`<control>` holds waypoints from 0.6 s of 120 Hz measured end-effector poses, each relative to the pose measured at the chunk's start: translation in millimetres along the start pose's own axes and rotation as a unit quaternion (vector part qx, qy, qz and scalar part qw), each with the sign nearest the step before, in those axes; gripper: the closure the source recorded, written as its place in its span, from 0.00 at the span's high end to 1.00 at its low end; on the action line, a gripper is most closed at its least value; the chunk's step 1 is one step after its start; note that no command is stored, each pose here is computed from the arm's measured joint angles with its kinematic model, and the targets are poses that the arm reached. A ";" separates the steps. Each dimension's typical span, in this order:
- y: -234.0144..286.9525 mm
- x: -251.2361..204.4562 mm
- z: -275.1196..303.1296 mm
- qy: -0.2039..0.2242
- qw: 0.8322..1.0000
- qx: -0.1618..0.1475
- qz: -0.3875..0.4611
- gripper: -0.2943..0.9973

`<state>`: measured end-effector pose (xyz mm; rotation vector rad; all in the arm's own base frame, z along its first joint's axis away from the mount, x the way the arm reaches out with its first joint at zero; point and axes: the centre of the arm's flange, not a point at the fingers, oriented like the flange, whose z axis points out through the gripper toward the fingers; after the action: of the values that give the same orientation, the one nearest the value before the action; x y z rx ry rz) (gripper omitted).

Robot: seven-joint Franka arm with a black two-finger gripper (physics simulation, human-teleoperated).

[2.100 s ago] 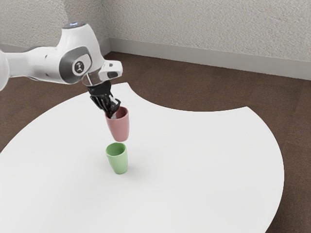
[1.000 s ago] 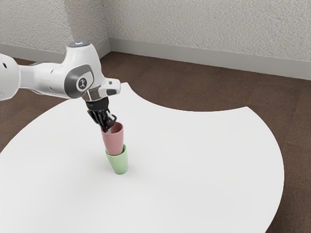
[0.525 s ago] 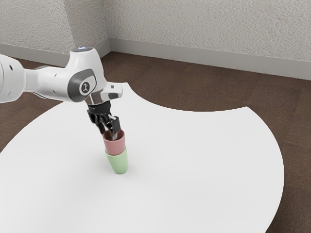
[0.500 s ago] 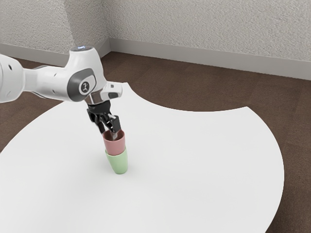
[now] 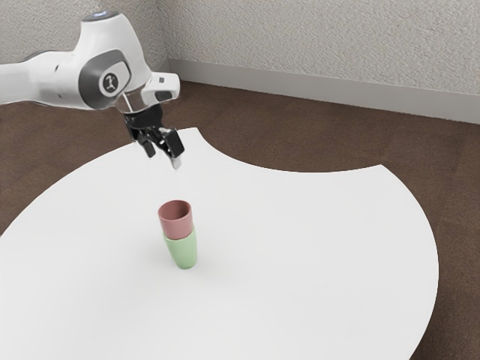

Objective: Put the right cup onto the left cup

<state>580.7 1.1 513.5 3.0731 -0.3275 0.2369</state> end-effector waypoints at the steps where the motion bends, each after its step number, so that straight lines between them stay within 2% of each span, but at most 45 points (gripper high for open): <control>1: 0.1 1.8 -3.6 0.002 1.000 0.000 0.001 0.76; 32: 6.8 31.3 -76.4 0.017 1.000 0.004 0.014 0.77; 72: 7.1 23.4 -83.8 -0.011 1.000 -0.003 0.014 0.77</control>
<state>589.5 -5.9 600.1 3.0696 -0.3708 0.2023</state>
